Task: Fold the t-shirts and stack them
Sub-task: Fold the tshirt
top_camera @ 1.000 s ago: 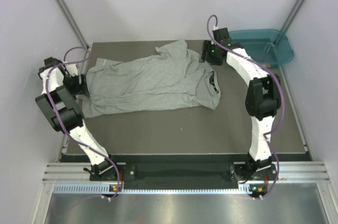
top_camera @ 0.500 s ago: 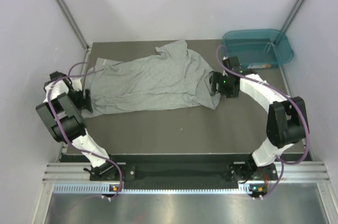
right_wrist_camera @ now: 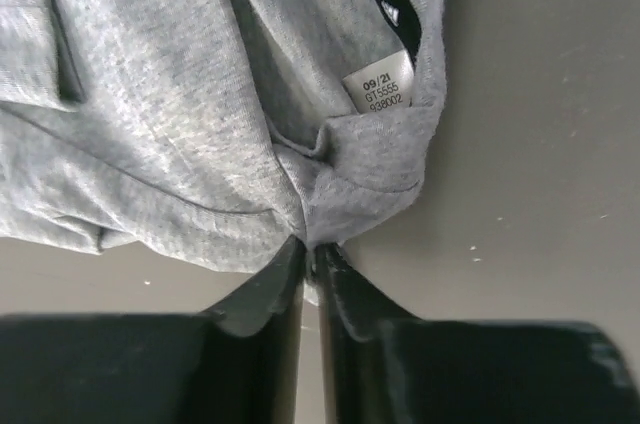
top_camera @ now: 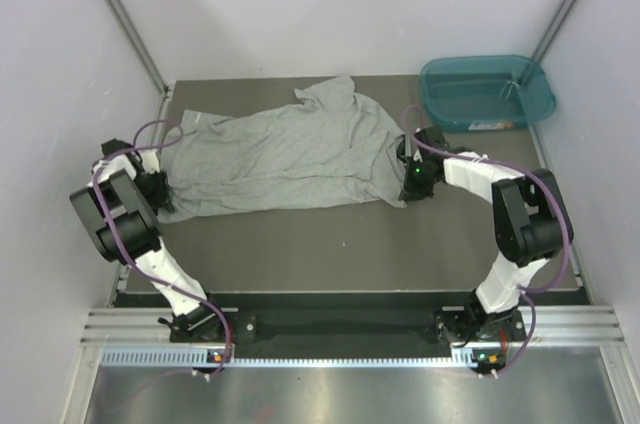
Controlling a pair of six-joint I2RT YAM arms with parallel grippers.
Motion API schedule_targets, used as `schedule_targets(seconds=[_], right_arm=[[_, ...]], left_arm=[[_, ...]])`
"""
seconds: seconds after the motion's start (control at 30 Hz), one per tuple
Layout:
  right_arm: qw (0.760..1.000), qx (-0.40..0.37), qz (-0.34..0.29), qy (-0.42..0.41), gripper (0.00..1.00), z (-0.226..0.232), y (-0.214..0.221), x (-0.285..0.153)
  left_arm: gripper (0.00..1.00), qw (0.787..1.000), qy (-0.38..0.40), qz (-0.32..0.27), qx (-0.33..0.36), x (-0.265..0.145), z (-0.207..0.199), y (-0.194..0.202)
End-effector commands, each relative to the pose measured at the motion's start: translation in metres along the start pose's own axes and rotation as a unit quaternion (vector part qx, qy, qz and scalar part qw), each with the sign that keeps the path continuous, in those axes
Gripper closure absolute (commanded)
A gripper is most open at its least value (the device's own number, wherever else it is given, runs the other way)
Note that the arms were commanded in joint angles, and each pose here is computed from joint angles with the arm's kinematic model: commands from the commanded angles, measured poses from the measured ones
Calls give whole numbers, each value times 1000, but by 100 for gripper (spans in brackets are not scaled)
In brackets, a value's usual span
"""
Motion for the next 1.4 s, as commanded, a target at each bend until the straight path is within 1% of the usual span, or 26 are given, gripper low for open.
schedule_targets(seconds=[0.0, 0.03, 0.07, 0.1, 0.13, 0.3, 0.33, 0.4, 0.43, 0.47, 0.5, 0.53, 0.57, 0.6, 0.63, 0.7, 0.77, 0.9, 0.93, 1.0, 1.03, 1.1, 1.13, 1.27, 1.33, 1.37], right_arm=[[999, 23, -32, -22, 92, 4, -11, 1], [999, 27, -34, -21, 96, 2, -11, -1], [999, 31, -38, -17, 100, -1, -12, -3], [998, 40, -40, -12, 100, -7, -12, -7], [998, 45, -46, -8, 100, -11, -13, -12], [998, 52, -25, 15, 100, -31, 0, -34], [998, 54, -2, 20, 100, -34, 13, -36], [998, 61, 11, 19, 100, -34, 25, -41], [997, 67, 22, 15, 100, -34, 39, -47], [997, 74, 31, 8, 100, -33, 47, -50], [997, 78, 26, 5, 100, -31, 53, -59], [995, 85, 47, 12, 100, -32, 66, -63], [995, 86, 52, 19, 100, -33, 73, -67], [995, 90, 42, 17, 100, -31, 76, -75], [994, 96, 50, 17, 100, -31, 86, -77], [993, 101, 58, 10, 100, -27, 97, -87], [991, 102, 78, 25, 100, -27, 110, -92], [990, 121, 72, 28, 100, -23, 129, -113], [988, 127, 80, 27, 100, -24, 137, -113], [986, 140, 85, 18, 100, -21, 149, -119], [984, 145, 105, 23, 100, -22, 161, -120], [983, 154, 99, 24, 100, -22, 169, -125], [981, 159, 110, 31, 100, -23, 177, -126], [979, 174, 101, 30, 100, -25, 183, -117], [979, 175, 94, 34, 100, -26, 179, -113], [981, 173, 79, 40, 100, -27, 173, -110]], left_arm=[[57, 999, 33, 4, -7, 13, -7, 5], [60, 999, 34, 13, -3, 16, -7, 10], [67, 999, 32, 19, -2, 16, -6, 12], [87, 999, 30, 22, 0, 16, -5, 14], [100, 999, 23, 24, 8, 15, -2, 18], [100, 1000, 1, 12, 28, -9, 24, 17], [100, 999, -4, 7, 48, -16, 29, 14], [100, 998, -4, 19, 66, -28, 32, 19], [100, 995, 2, 25, 95, -32, 32, 22], [100, 994, 14, 38, 106, -40, 29, 30], [100, 992, 15, 44, 118, -42, 28, 34], [100, 989, 17, 56, 136, -44, 28, 41], [100, 988, 17, 62, 141, -50, 29, 47], [100, 987, 20, 65, 145, -52, 31, 51], [100, 985, 22, 71, 154, -54, 33, 55], [100, 985, 26, 80, 148, -61, 39, 61], [100, 985, 30, 83, 149, -69, 49, 63], [100, 981, 37, 100, 160, -82, 63, 70], [100, 979, 39, 106, 170, -85, 67, 71], [100, 978, 34, 118, 171, -87, 74, 74], [100, 977, 32, 118, 175, -88, 77, 74], [100, 977, 28, 120, 173, -89, 82, 76], [100, 977, 29, 122, 174, -89, 84, 76], [100, 975, 43, 135, 171, -83, 83, 79], [100, 975, 46, 141, 167, -81, 83, 81], [100, 974, 46, 144, 168, -80, 83, 82]])
Point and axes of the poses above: each gripper's point midway between its finger pads, its own x axis out along the fingers, its own z axis along the line the jaws close on, y = z × x, the point moved 9 cm from there along -x, back along the fingers, and after that the axes turned 11 degrees about -x, right-handed, at the moved point
